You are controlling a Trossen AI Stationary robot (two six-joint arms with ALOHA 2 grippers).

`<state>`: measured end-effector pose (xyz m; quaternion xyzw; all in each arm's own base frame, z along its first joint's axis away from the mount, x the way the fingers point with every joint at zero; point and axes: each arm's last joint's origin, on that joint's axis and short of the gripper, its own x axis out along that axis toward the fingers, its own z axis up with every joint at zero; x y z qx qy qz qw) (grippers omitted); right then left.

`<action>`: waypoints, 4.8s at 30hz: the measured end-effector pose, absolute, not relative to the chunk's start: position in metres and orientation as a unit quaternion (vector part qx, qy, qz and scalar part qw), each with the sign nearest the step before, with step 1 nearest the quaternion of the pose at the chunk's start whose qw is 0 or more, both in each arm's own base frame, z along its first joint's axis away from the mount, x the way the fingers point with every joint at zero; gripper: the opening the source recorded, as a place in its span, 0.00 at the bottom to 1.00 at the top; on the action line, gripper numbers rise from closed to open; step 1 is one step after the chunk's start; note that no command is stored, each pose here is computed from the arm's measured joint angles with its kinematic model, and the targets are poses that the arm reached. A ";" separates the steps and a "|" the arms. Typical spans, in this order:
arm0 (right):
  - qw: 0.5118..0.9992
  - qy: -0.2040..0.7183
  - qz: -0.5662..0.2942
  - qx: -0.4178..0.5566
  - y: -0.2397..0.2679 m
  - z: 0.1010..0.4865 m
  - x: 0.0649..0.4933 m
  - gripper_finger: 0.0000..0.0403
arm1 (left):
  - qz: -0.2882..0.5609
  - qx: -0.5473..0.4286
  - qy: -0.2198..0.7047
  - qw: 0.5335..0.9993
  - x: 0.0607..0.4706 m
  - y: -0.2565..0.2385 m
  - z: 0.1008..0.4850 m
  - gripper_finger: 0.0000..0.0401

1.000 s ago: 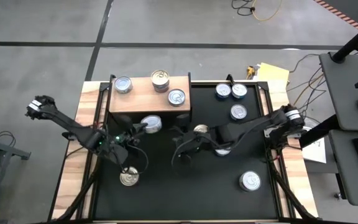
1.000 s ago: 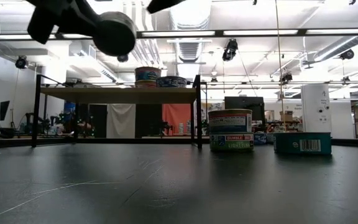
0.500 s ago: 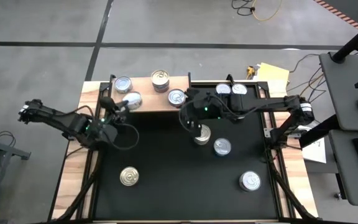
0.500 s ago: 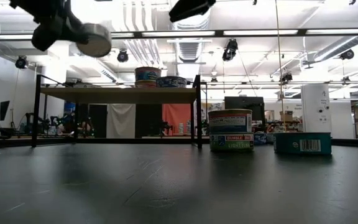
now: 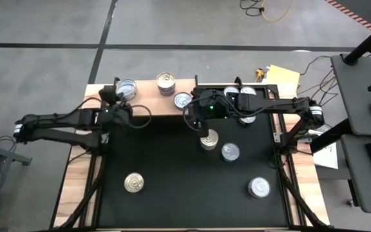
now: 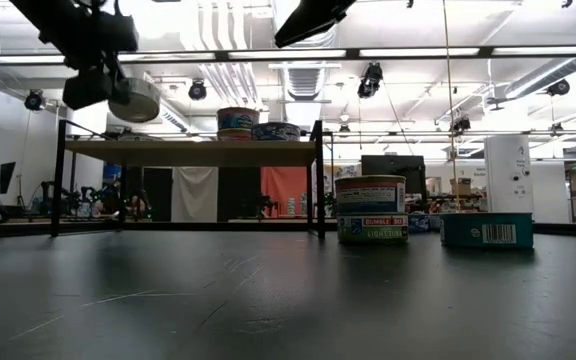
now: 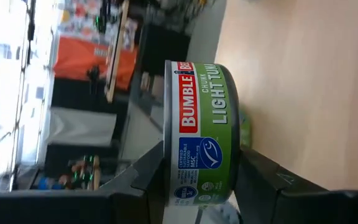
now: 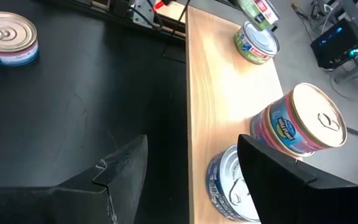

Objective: Stack canned seafood by type on shelf
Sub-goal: Stack the green/white tuna can on top of the other green/white tuna can on the shelf

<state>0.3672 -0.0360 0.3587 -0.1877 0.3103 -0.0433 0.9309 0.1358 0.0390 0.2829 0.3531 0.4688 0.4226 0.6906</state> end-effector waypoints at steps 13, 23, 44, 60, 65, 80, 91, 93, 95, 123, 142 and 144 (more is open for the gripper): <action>0.922 0.318 -0.057 -0.215 -0.055 0.359 0.365 0.54 | 0.435 0.335 0.508 0.664 0.143 0.057 0.276 0.31; 0.915 0.345 -0.082 -0.193 -0.084 0.355 0.357 0.54 | 0.438 0.305 0.512 0.672 0.142 0.068 0.276 0.31; 0.921 0.342 -0.061 -0.175 -0.089 0.354 0.355 0.54 | 0.443 0.318 0.536 0.644 0.149 0.073 0.269 0.32; 0.918 0.353 -0.058 -0.174 -0.089 0.353 0.353 0.54 | 0.464 0.317 0.542 0.625 0.158 0.079 0.264 0.36; 0.918 0.353 -0.058 -0.173 -0.089 0.353 0.353 0.53 | 0.469 0.293 0.531 0.642 0.157 0.081 0.264 0.36; 0.917 0.356 -0.058 -0.170 -0.089 0.352 0.353 0.54 | 0.474 0.270 0.528 0.651 0.155 0.085 0.264 0.38; 0.917 0.355 -0.058 -0.170 -0.089 0.352 0.353 0.54 | 0.470 0.271 0.531 0.651 0.154 0.085 0.264 0.47; 0.917 0.355 -0.058 -0.170 -0.089 0.352 0.353 0.53 | 0.471 0.271 0.530 0.651 0.154 0.085 0.264 0.47; 0.917 0.355 -0.058 -0.170 -0.089 0.352 0.353 0.54 | 0.472 0.271 0.530 0.650 0.155 0.085 0.264 0.47; 0.915 0.364 -0.058 -0.162 -0.088 0.351 0.352 0.55 | 0.471 0.251 0.530 0.659 0.152 0.087 0.284 0.48; 0.916 0.364 -0.059 -0.159 -0.088 0.351 0.352 0.56 | 0.454 0.238 0.553 0.656 0.147 0.086 0.283 0.48; 0.916 0.364 -0.059 -0.159 -0.088 0.351 0.352 0.57 | 0.456 0.234 0.553 0.656 0.147 0.087 0.283 0.48</action>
